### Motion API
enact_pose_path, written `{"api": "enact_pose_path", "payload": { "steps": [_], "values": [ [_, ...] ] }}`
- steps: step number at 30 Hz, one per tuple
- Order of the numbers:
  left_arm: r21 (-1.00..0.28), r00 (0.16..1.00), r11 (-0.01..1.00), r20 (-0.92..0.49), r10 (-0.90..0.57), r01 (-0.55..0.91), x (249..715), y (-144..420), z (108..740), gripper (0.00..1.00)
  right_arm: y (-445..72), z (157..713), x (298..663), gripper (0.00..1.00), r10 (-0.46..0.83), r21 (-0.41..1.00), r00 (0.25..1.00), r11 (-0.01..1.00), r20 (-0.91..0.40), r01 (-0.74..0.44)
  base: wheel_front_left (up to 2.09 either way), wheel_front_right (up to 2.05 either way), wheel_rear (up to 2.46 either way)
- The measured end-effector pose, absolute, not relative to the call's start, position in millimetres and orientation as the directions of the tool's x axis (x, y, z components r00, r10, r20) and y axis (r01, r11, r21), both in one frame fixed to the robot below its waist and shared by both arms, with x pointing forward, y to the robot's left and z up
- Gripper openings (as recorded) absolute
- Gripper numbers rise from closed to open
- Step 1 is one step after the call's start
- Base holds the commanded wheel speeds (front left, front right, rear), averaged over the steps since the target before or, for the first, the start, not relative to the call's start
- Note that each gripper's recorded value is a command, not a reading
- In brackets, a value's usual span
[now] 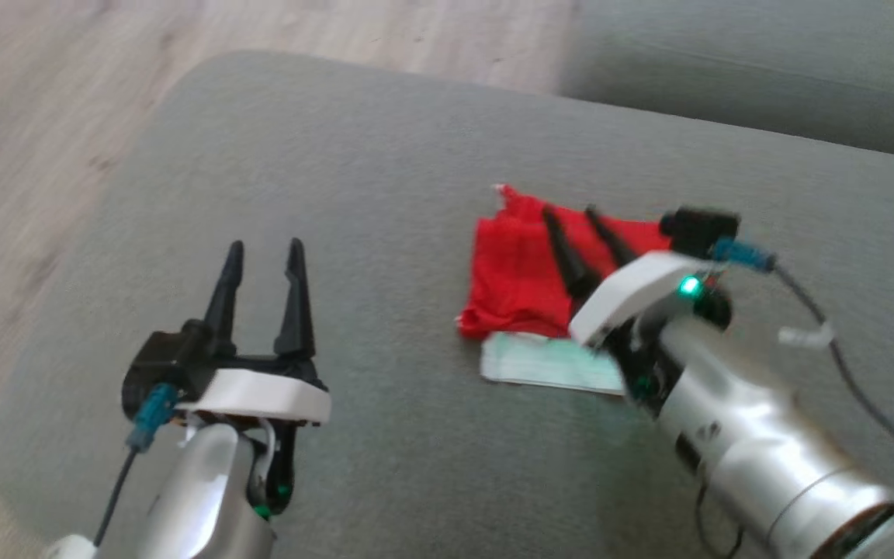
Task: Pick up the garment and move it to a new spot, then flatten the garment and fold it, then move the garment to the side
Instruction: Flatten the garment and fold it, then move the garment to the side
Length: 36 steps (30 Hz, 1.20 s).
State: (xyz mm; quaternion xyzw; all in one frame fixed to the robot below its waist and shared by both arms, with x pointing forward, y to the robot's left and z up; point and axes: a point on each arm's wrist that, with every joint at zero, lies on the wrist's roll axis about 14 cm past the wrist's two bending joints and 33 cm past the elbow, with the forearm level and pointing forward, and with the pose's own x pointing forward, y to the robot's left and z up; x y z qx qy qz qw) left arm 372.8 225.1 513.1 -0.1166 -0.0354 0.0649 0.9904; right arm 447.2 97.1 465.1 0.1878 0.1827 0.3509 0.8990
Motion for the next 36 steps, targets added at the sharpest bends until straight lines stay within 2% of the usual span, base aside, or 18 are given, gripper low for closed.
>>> {"api": "enact_pose_path", "payload": {
  "steps": [4,7,8,10,13,17,27,36],
  "values": [
    [-0.237,0.992,0.969,0.082,0.095,-0.073,386,212,521,1.0,38,514,492,1.0,0.596,0.325,0.8,0.773,-0.074,-0.545,0.0,0.0,0.0],
    [-0.236,0.994,0.971,0.095,0.045,-0.022,394,196,524,1.0,-25,539,511,1.0,0.479,0.228,0.878,0.855,-0.001,-0.467,0.0,0.0,0.0],
    [-0.236,0.994,0.971,0.095,0.045,-0.022,394,196,524,1.0,-25,539,511,1.0,0.479,0.228,0.878,0.855,-0.001,-0.467,0.0,0.0,0.0],
    [-0.224,0.995,0.975,0.098,0.02,0.003,399,187,524,1.0,-60,541,509,1.0,0.409,0.184,0.912,0.895,0.025,-0.406,0.0,0.0,0.0],
    [-0.215,0.996,0.976,0.085,-0.025,0.042,402,173,518,1.0,-98,528,489,1.0,0.335,0.114,0.942,0.935,0.022,-0.336,0.0,0.0,0.0],
    [-0.216,0.995,0.974,0.077,-0.058,0.073,406,162,513,1.0,-135,514,463,1.0,0.226,0.095,0.974,0.969,0.027,-0.227,0.0,0.0,0.0],
    [-0.231,0.994,0.967,0.041,-0.104,0.111,401,147,497,1.0,-165,502,421,1.0,0.106,0.068,0.994,0.992,0.038,-0.108,0.0,0.0,0.0],
    [-0.233,0.995,0.967,0.031,-0.098,0.103,401,150,493,1.0,-156,494,418,1.0,0.129,0.076,0.991,0.989,0.018,-0.13,0.0,0.0,0.0]
  ]
}}
